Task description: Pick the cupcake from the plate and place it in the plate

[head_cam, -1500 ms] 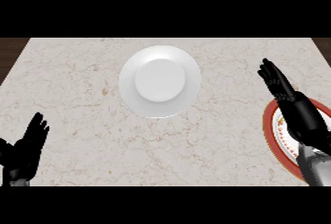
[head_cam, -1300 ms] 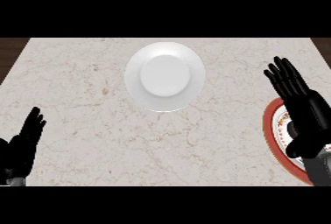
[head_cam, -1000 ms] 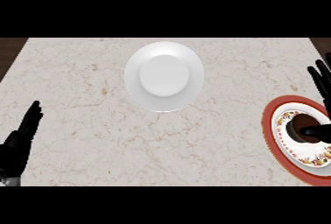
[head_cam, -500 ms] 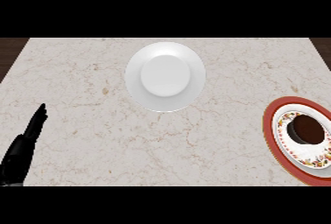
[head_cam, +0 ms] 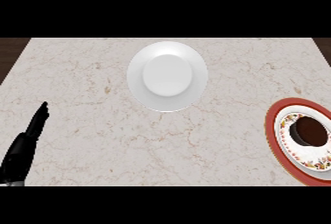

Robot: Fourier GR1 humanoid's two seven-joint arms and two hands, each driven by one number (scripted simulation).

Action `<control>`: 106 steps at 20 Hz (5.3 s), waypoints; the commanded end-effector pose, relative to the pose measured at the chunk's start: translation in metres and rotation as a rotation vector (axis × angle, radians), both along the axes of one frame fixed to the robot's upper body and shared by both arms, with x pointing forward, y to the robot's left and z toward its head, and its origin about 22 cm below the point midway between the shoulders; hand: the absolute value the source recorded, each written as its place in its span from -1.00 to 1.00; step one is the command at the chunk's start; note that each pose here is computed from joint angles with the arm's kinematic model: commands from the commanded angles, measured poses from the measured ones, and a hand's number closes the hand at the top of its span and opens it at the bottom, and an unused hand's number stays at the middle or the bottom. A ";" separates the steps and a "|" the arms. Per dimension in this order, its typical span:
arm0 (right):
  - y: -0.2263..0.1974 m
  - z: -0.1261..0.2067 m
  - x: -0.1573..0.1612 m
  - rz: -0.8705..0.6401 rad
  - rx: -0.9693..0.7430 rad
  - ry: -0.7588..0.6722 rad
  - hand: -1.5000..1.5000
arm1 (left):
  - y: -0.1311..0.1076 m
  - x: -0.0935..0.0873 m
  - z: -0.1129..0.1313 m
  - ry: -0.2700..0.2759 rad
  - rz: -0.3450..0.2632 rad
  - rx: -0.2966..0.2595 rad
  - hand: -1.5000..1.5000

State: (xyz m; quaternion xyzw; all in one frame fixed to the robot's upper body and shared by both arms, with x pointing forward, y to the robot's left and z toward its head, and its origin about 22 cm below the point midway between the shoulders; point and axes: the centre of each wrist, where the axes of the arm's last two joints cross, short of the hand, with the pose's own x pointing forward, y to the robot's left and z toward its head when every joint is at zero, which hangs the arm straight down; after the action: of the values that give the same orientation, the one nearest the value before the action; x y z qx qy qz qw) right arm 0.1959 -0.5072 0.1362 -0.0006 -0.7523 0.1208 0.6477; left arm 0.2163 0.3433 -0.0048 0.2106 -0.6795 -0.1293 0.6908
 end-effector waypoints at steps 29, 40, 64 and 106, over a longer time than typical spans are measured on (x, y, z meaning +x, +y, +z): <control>0.019 -0.058 0.089 0.379 -0.620 0.407 -1.00 | 0.000 0.014 0.023 -0.008 -0.002 -0.001 0.00; 0.038 -0.088 0.104 0.433 -0.662 0.448 -1.00 | -0.002 -0.008 0.000 0.005 -0.008 -0.006 0.00; 0.096 -0.091 0.172 0.256 -0.879 0.304 1.00 | -0.016 0.022 -0.002 0.000 -0.038 0.003 0.00; 0.373 0.054 0.264 0.179 -0.677 -0.375 1.00 | -0.005 -0.011 0.002 -0.001 -0.036 0.002 0.00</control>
State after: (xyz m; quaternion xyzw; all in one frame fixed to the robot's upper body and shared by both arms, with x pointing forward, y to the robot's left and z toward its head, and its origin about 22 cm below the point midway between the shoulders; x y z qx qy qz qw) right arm 0.4654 -0.1771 0.2026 -0.1825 -0.7809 0.4145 0.4302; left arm 0.2130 0.3353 -0.0084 0.2057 -0.6811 -0.1368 0.6893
